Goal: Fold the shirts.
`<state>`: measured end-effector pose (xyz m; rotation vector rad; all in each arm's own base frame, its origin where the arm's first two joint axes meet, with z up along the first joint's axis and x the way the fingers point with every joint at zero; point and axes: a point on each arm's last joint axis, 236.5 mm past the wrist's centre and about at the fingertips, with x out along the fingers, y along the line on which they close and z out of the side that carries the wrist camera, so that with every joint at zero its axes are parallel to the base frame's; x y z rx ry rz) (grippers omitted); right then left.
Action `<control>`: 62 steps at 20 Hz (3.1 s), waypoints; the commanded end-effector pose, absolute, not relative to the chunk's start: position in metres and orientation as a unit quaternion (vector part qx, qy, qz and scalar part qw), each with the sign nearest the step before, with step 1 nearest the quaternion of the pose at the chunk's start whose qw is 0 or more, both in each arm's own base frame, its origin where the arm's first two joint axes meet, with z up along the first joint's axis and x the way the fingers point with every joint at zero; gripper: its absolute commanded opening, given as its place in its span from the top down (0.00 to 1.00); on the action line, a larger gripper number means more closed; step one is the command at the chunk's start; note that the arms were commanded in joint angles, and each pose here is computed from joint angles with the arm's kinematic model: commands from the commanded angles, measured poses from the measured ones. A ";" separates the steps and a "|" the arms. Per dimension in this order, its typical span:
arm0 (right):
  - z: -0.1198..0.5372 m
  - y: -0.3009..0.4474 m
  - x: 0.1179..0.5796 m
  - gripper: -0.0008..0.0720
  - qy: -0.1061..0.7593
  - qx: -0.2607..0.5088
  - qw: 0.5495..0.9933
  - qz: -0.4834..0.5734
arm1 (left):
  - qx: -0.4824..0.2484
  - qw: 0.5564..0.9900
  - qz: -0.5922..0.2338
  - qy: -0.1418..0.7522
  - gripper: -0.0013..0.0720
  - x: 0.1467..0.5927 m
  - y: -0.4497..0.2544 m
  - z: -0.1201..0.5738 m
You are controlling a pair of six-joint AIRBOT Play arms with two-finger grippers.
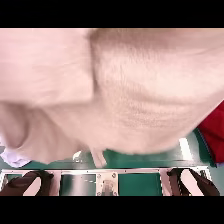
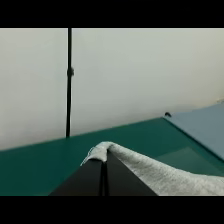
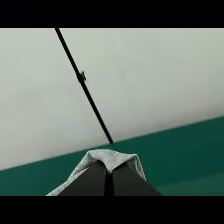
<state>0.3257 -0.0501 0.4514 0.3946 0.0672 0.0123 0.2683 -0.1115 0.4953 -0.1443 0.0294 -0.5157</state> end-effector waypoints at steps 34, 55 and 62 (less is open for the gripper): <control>-0.079 -0.060 0.464 0.65 0.547 0.354 0.757 0.052 | -0.208 0.826 -0.156 0.500 0.77 0.521 -0.086 -0.040; -0.098 0.003 0.234 0.37 0.570 0.493 0.652 -0.081 | -0.319 0.695 -0.071 0.640 0.07 0.241 -0.081 -0.072; -0.118 0.008 0.276 0.39 0.503 0.541 0.664 -0.119 | -0.414 0.729 -0.059 0.543 0.24 0.276 -0.114 -0.093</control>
